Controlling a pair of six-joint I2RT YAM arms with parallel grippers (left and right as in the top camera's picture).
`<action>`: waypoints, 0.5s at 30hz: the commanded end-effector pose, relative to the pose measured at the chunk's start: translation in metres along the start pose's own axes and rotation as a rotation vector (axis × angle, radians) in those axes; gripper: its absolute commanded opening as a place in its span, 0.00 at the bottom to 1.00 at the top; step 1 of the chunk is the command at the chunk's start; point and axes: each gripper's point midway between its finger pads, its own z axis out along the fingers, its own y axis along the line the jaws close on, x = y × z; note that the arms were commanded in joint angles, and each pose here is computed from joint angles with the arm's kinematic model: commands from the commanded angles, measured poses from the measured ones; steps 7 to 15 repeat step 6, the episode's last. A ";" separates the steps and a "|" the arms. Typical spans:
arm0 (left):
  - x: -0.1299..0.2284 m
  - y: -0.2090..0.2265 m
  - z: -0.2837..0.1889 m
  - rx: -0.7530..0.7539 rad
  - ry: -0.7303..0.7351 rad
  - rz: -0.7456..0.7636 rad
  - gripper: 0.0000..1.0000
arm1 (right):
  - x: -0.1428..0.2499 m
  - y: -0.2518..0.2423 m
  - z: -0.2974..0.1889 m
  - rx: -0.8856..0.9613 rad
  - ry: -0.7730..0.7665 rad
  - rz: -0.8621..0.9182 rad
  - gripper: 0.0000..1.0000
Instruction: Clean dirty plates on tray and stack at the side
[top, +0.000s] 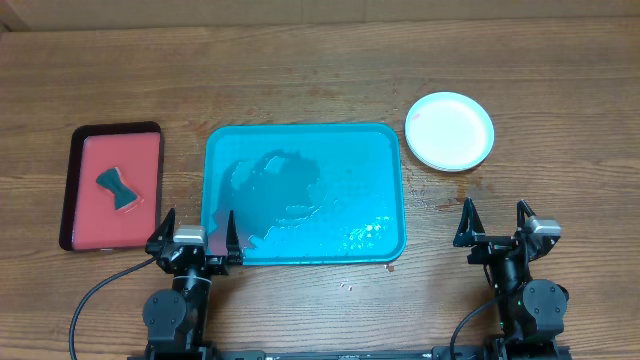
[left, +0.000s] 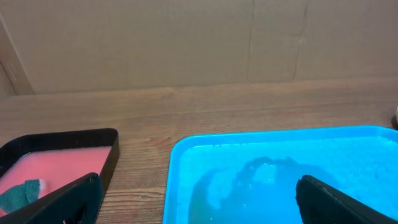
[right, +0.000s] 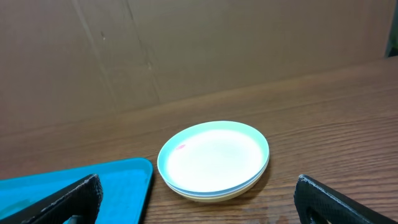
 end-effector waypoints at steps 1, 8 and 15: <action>0.000 -0.001 0.000 0.000 -0.007 0.016 1.00 | 0.002 -0.002 0.001 0.008 -0.002 -0.004 1.00; 0.000 -0.001 0.000 0.000 -0.007 0.016 1.00 | 0.002 -0.002 0.001 0.008 -0.002 -0.004 1.00; 0.000 -0.001 0.000 0.000 -0.007 0.016 1.00 | 0.002 -0.002 0.001 0.008 -0.002 -0.004 1.00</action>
